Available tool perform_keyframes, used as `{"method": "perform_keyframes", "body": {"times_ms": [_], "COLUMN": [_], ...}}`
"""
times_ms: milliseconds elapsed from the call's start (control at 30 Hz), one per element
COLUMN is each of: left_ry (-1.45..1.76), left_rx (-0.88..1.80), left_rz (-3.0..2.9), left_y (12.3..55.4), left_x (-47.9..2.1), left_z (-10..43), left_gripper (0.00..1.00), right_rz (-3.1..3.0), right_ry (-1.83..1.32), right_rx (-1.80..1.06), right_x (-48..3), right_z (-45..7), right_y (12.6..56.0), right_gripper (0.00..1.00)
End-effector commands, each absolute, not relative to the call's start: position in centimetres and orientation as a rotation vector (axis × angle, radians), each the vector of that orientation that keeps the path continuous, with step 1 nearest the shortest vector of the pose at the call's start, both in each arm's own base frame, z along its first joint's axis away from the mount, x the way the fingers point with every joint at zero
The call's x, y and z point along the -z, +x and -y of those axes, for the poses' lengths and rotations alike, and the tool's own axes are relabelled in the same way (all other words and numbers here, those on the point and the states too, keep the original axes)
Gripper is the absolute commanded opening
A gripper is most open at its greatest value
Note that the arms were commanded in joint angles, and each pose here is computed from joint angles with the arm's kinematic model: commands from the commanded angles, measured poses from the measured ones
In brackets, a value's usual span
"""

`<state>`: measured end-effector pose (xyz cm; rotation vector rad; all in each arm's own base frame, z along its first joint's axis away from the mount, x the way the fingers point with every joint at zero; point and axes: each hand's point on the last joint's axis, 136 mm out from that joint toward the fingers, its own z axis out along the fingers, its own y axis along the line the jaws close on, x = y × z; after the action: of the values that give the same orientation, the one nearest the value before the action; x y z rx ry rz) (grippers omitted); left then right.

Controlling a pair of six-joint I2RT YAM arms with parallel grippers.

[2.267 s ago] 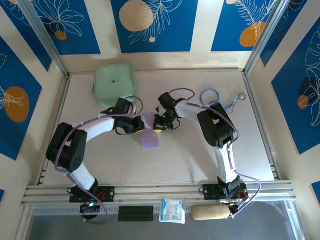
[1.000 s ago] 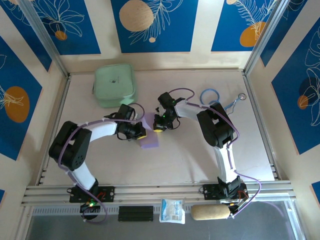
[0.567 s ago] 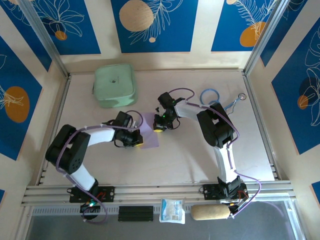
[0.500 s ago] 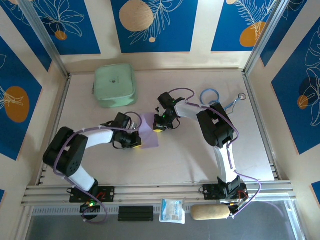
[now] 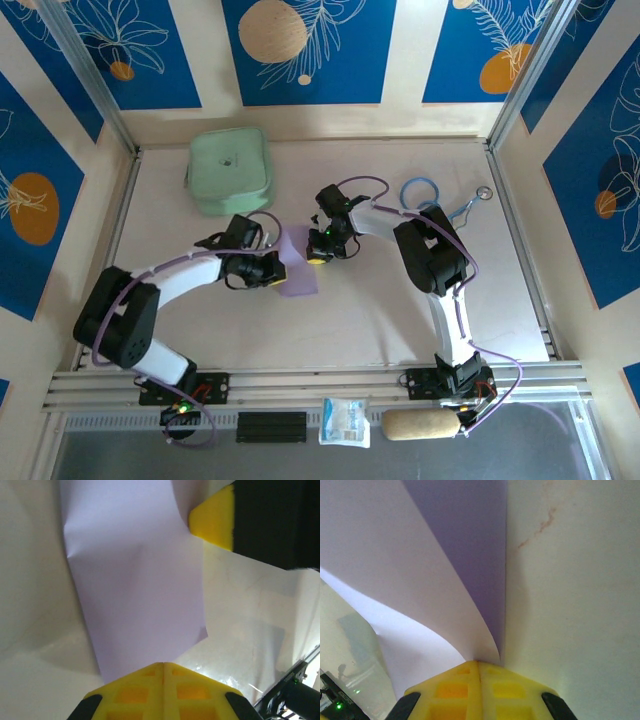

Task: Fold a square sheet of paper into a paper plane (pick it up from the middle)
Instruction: First fold the square sheet of paper in half at the center of the table.

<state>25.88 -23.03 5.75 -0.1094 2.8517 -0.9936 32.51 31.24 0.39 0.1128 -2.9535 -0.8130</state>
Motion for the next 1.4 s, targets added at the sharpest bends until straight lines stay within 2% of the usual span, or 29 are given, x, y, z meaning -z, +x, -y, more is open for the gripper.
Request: {"method": "perform_keyframes", "body": {"times_ms": [0,133,300,467,667,767,1167,1367], "left_ry": [-0.134,-0.109,-0.091,-0.117,-0.007,0.002,-0.139,-0.166], "left_rx": [0.998,0.901,0.748,0.690,0.978,1.014,1.021,0.997], "left_rz": [-2.902,-3.007,-3.133,-3.176,-2.881,-2.785,-2.721,-2.757], "left_y": [25.8,23.9,19.8,17.4,22.6,25.1,33.1,33.8], "left_x": [-4.1,-1.7,0.8,1.0,-6.8,-9.0,-5.7,-3.2], "left_z": [24.2,23.6,20.3,17.6,21.7,22.8,25.1,24.0], "left_gripper": [0.06,0.05,0.04,0.03,0.06,0.06,0.06,0.06], "right_rz": [2.880,2.878,2.879,2.882,2.895,2.910,2.942,2.940], "right_ry": [-0.030,-0.031,-0.026,0.004,0.117,0.215,0.424,0.391], "right_rx": [0.022,0.022,0.024,0.023,0.114,0.161,0.396,0.371], "right_x": [10.2,10.2,10.3,10.4,9.7,9.0,5.3,5.3], "right_z": [-20.5,-20.5,-20.4,-20.5,-21.7,-22.6,-26.3,-25.9], "right_y": [27.0,26.9,26.9,26.9,27.2,27.5,29.0,29.2], "right_gripper": [0.02,0.02,0.02,0.02,0.02,0.01,0.01,0.01]}}
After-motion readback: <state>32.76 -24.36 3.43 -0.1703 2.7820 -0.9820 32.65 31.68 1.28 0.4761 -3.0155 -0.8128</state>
